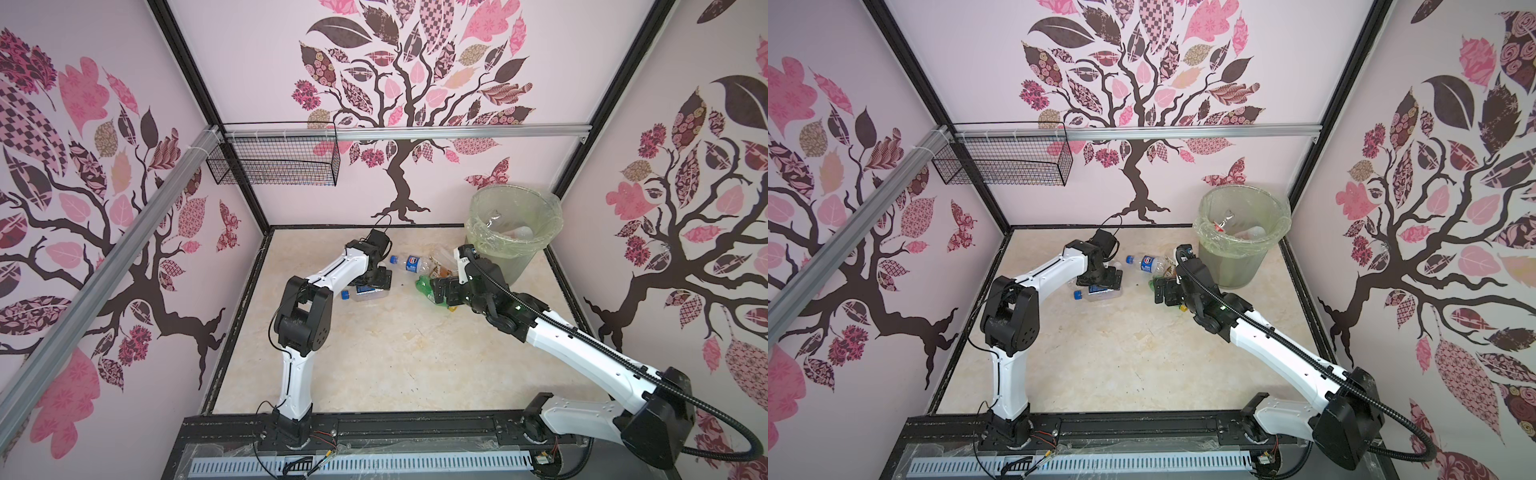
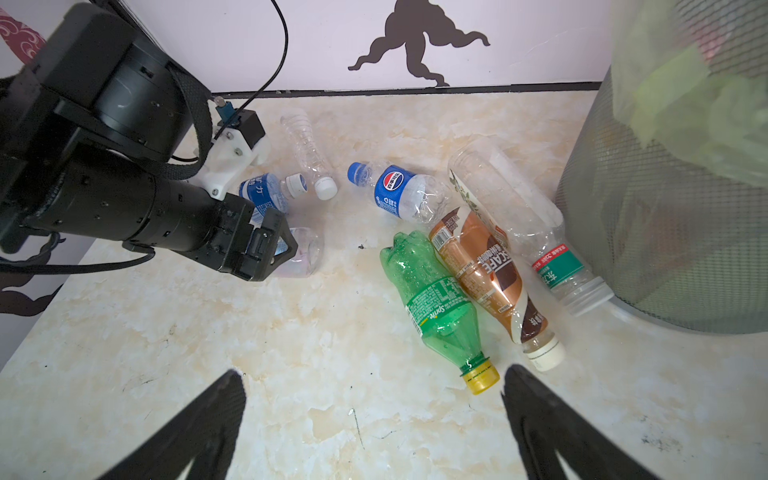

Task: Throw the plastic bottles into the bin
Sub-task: 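Close left gripper on the Untouched bottle and lift it upright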

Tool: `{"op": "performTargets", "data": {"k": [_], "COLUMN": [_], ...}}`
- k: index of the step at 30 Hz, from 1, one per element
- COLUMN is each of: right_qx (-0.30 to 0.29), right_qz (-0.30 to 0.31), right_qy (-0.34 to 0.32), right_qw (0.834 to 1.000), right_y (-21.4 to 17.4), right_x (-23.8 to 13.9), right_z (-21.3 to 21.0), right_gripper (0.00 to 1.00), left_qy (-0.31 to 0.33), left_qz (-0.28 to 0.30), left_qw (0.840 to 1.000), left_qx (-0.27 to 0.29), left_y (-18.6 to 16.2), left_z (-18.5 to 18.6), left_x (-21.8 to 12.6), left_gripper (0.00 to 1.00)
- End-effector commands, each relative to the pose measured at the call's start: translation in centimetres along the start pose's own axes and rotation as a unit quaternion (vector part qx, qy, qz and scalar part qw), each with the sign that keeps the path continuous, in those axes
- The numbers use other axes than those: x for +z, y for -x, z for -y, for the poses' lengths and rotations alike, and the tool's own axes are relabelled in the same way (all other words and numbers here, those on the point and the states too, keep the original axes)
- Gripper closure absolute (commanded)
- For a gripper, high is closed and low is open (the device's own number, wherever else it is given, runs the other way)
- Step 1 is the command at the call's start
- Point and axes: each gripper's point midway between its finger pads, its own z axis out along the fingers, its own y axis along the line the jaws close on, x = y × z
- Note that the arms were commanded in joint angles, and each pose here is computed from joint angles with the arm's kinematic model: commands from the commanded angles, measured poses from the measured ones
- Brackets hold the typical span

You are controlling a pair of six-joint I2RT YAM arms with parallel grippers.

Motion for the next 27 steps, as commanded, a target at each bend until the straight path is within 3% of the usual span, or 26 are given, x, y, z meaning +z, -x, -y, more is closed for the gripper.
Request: {"op": "performTargets", "data": {"k": [1, 8, 12, 17, 27], "right_qx": [0.000, 0.001, 0.000, 0.004, 0.015], "right_qz": [0.016, 0.013, 0.014, 0.014, 0.006], "right_qy": [-0.006, -0.007, -0.011, -0.008, 0.002], "right_qw": [1.000, 1.000, 1.000, 1.000, 1.000], "right_y": [0.7, 0.3, 0.1, 0.1, -0.5], "right_x": [-0.9, -0.8, -1.1, -1.3, -1.5], "right_z": [0.5, 0.6, 0.9, 0.9, 0.7], "right_gripper": [0.01, 0.00, 0.00, 0.01, 0.00], "left_qy": [-0.032, -0.107, -0.117, -0.106, -0.030], "left_qz": [-0.016, -0.034, -0.003, 0.023, 0.014], "left_qw": [0.999, 0.993, 0.993, 0.994, 0.995], "left_qx": [-0.014, -0.039, -0.023, 0.021, 0.093], "left_y": [-0.6, -1.7, -0.7, -0.4, -1.8], "left_z": [1.5, 4.3, 4.1, 3.4, 0.8], "left_x": [-0.3, -2.1, -5.0, -6.7, -4.4], "left_gripper": [0.02, 0.02, 0.02, 0.02, 0.02]}}
